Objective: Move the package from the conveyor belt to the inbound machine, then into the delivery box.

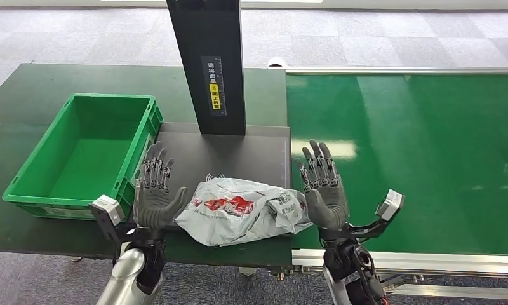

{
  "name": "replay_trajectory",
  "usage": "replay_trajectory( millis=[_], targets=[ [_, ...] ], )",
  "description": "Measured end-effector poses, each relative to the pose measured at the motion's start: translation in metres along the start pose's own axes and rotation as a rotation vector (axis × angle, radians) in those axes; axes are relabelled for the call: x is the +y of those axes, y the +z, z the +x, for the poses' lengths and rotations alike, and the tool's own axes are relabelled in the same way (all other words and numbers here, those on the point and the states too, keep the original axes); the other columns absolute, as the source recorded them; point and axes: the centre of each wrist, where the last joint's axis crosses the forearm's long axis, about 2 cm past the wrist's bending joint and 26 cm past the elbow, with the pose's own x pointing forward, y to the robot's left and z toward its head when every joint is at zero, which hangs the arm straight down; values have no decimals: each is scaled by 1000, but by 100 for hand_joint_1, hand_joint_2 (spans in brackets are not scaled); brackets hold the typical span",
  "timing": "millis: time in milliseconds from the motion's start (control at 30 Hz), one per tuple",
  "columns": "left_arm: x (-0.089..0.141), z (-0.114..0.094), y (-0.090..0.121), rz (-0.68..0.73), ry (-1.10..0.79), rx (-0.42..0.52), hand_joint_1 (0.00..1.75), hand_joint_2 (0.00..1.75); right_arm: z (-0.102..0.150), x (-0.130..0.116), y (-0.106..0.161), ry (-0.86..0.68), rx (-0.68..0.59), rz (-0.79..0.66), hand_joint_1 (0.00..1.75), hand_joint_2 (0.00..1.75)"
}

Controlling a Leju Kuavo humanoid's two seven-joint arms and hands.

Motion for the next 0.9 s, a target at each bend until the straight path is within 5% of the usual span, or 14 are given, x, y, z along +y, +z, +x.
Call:
replay_trajectory(
  millis=[300,633,900],
  targets=[
    [-10,-3,4,-277,-208,137,0,175,11,1,4,-39,-61,-9,0,175],
    [-12,-4,6,-347,-240,157,0,175,11,1,5,-39,-69,-16,0,175],
    [-33,-24,20,-878,-460,399,0,175,10,2,-1,-22,-50,9,0,175]
  ],
)
